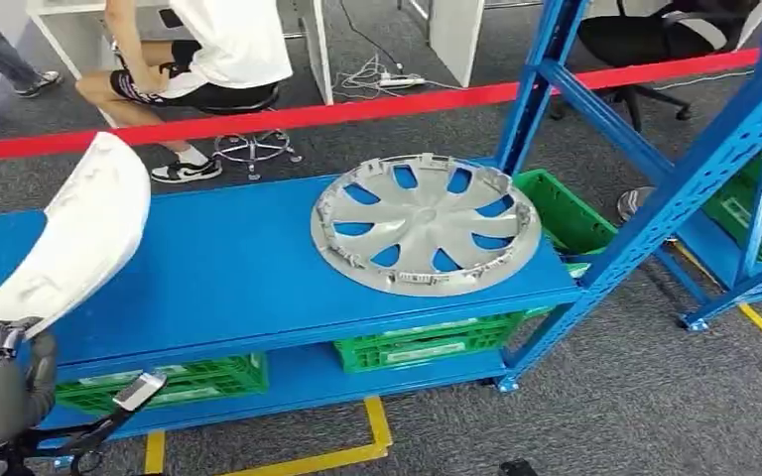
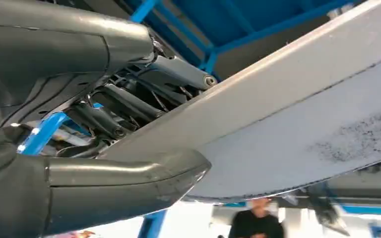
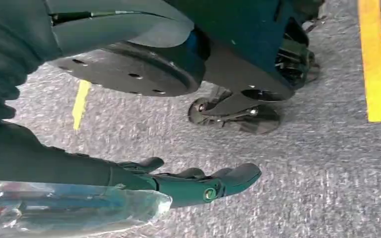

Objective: Take the parts from the cabinet and place them on the table.

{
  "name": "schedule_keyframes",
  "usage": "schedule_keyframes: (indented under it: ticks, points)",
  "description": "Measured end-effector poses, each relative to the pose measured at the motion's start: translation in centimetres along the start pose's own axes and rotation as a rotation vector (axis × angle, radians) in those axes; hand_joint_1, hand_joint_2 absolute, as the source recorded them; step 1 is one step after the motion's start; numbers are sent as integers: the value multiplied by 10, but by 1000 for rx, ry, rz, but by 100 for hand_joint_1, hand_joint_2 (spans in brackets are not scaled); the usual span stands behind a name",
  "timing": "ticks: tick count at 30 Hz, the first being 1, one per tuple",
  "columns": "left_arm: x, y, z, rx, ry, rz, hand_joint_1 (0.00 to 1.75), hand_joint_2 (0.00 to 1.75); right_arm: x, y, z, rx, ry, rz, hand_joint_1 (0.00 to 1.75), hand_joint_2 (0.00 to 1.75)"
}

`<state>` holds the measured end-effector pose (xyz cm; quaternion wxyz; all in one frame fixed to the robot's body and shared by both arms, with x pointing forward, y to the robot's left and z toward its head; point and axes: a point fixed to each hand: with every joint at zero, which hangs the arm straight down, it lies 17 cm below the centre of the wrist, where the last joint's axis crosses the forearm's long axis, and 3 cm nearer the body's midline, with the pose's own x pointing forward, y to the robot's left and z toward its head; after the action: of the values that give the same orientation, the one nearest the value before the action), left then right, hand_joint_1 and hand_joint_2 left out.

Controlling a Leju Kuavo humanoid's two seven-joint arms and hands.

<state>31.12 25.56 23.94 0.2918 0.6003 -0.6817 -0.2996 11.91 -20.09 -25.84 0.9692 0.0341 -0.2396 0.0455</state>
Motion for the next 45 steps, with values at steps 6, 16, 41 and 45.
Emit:
schedule_keyframes:
  ticks: [6,16,41,45]
  points:
    - [6,5,2,5,0,16,175,175,-2,1,1,5,-3,-5,0,175]
    - [11,8,2,10,0,29,175,175,-2,2,1,9,-2,-8,0,175]
    - [20,6,-1,2,13,65,175,175,-4,-2,2,1,0,-28,0,175]
    - [23,7,-6,9,9,76,175,175,1,-2,1,-5,-12,-50,0,175]
